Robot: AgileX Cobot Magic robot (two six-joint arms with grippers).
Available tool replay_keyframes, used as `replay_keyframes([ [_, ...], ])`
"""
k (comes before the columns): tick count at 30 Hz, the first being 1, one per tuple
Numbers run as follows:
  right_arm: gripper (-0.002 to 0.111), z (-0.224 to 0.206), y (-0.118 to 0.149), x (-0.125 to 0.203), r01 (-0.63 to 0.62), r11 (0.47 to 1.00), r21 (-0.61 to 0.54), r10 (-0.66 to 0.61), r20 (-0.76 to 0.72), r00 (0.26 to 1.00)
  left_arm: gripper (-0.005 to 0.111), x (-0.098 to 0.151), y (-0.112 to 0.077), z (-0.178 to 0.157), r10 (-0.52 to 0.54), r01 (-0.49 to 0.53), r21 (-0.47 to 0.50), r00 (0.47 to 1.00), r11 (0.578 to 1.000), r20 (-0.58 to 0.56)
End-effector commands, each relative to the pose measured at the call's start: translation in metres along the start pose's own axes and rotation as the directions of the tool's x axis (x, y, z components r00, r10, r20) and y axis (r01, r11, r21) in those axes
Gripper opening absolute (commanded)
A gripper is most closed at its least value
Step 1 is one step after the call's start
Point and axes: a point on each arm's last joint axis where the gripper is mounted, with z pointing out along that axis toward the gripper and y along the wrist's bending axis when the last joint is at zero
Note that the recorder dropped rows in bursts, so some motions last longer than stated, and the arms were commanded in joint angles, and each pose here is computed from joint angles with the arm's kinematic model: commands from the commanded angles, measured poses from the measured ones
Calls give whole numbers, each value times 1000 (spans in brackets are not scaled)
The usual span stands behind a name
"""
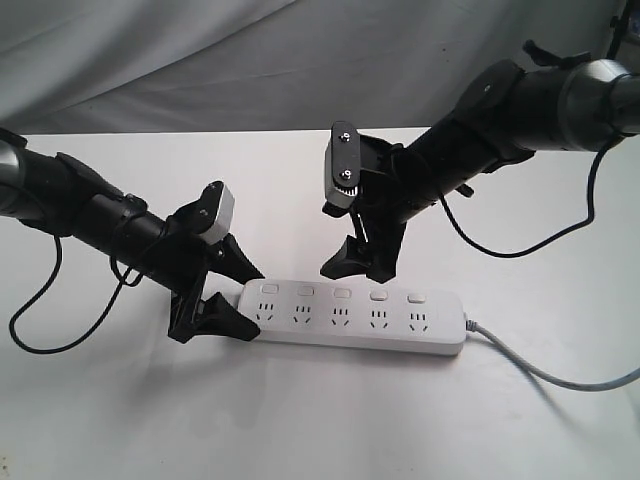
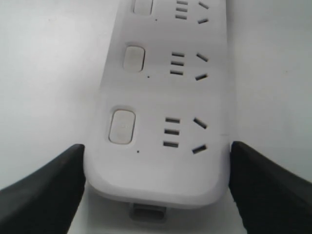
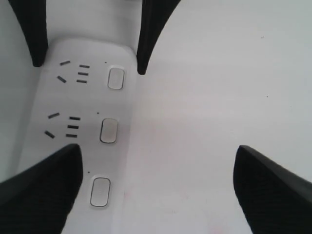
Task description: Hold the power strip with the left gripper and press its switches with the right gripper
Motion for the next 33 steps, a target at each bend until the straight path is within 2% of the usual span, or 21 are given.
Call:
replay_keyframes([
  [1,77,-4,2,-5,-4,1000,-6,4,16,1000,3,-2,3,0,11,-11,-27,1000,1000,-11],
  [16,77,-5,2,-5,-6,1000,-5,6,16,1000,3,-2,3,0,11,-11,-27,1000,1000,-11],
  [29,77,-22,-8,26,-58,998,-14,58,5,998,3,-2,3,0,11,-11,-27,1000,1000,-11],
  [33,77,-18,-7,33,-54,998,18,54,-4,999,3,-2,3,0,11,-11,-27,1000,1000,-11],
])
